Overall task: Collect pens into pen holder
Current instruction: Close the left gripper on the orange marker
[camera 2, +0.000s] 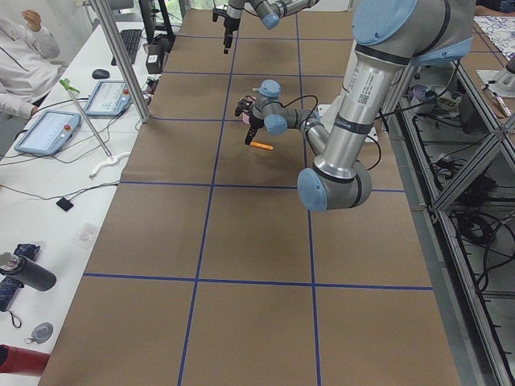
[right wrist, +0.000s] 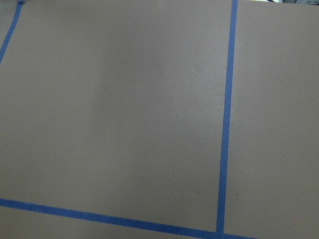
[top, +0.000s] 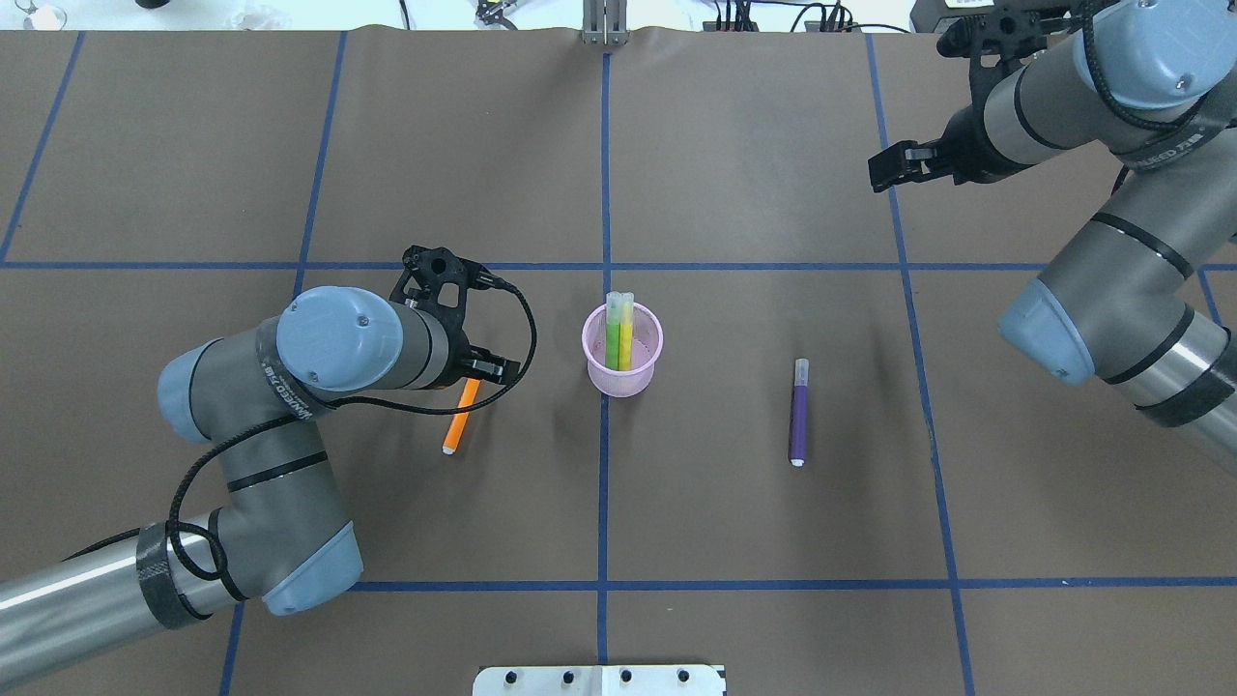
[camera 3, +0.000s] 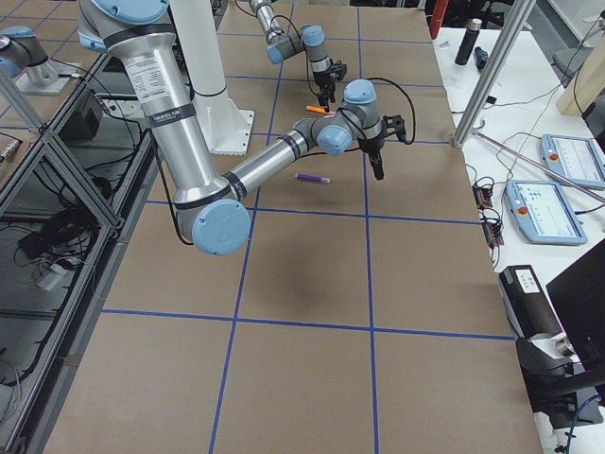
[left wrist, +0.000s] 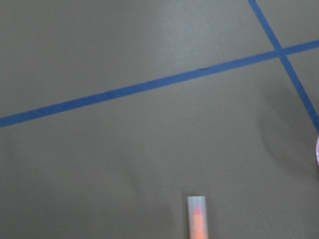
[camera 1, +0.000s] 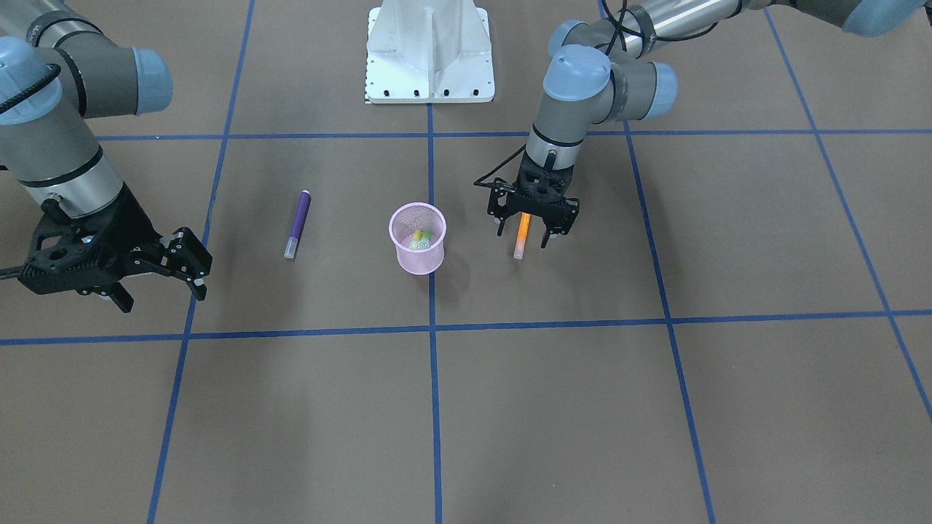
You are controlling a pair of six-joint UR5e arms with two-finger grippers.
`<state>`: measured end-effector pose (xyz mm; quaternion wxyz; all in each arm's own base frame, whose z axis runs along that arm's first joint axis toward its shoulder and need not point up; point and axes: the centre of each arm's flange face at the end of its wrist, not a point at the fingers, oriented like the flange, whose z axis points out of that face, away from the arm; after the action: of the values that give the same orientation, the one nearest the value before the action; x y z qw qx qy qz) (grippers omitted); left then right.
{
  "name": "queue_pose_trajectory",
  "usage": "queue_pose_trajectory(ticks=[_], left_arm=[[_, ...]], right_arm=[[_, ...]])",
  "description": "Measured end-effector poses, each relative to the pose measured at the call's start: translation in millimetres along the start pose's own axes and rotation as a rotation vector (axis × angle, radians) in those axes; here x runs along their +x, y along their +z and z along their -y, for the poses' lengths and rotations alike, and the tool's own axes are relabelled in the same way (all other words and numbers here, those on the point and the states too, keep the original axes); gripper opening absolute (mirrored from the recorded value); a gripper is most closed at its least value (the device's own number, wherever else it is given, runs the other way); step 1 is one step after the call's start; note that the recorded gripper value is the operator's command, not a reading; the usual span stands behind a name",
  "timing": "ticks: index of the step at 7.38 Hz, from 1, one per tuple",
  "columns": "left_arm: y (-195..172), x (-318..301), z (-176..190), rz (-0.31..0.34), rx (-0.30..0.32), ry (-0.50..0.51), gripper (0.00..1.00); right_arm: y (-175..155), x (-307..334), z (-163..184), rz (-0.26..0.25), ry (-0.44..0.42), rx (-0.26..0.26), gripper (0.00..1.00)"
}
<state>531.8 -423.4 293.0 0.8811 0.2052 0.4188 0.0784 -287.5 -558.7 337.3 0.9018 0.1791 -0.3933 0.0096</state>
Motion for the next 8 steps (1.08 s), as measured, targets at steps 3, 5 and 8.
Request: queue_pose_trajectory(ticks=[3,5,8], left_arm=[[5.5,0.8,1.1,0.006,-0.006,0.004,0.57],[7.1,0.8,0.1,0.005,-0.012,0.004,0.53],[9.9,-0.5,-2.0,0.008,-0.020,0.002,0.50]], right_arm=[[0.2,0.1,-0.3,0.000,0.001,-0.001,1.00],[0.9,0.9,-1.0,-0.002,0.002,-0.001,1.00],[1.4,1.6,-1.6,-0.003,0.003,-0.002,1.00]])
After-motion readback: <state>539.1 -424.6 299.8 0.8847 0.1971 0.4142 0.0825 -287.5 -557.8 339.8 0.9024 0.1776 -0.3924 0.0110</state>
